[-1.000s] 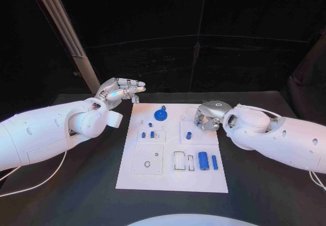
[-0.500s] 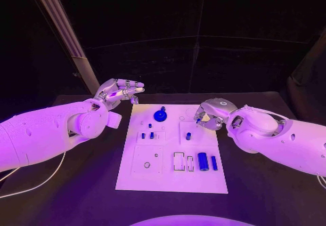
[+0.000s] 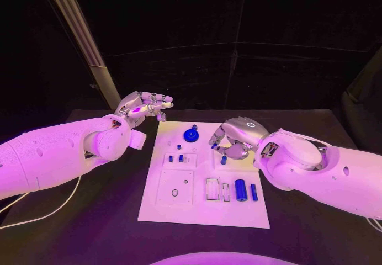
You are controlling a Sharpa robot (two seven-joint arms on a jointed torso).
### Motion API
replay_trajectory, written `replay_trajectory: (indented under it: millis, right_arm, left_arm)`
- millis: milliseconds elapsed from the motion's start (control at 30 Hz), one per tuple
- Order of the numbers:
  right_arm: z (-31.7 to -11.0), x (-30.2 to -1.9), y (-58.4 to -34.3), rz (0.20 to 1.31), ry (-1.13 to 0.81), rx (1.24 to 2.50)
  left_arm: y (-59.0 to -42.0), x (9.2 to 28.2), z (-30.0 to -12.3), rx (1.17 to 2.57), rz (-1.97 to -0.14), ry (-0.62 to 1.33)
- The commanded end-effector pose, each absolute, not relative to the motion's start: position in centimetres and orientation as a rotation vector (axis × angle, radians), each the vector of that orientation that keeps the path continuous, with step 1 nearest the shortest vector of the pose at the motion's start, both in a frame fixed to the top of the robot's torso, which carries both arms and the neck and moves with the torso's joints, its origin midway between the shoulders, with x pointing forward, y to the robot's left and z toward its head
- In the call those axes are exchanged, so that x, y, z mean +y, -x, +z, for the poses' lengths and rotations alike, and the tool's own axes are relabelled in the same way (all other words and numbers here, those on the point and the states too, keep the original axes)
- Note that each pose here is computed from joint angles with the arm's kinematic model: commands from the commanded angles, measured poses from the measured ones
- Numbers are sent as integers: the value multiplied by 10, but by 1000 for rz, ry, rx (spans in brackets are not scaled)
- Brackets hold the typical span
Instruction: Assemble the parts on the task board
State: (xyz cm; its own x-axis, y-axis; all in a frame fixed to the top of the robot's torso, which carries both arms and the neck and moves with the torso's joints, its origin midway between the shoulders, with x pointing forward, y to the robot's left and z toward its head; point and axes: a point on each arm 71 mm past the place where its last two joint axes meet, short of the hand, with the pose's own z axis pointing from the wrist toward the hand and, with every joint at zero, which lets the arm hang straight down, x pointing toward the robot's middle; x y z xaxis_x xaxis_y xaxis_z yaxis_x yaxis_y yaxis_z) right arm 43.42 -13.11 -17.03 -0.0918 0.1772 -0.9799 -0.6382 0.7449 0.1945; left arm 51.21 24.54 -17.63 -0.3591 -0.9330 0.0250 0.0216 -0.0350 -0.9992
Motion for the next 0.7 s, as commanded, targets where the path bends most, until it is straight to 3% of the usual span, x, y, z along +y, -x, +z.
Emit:
replay_trajectory:
  millis: [33, 167, 433, 700]
  right_arm:
    - [-169, -116, -433, 765, 400, 1517]
    - [-174, -95, -433, 798, 435, 1551]
    - [-205, -63, -424, 854, 495, 1648]
    - [-220, -49, -421, 867, 524, 1684]
  left_arm:
    - [-512, 242, -175, 1431, -1525, 1012]
    - [-512, 240, -175, 1434, -1530, 1010]
    - [-513, 234, -175, 1441, -1541, 1007]
    - [-514, 229, -175, 1447, -1549, 1003]
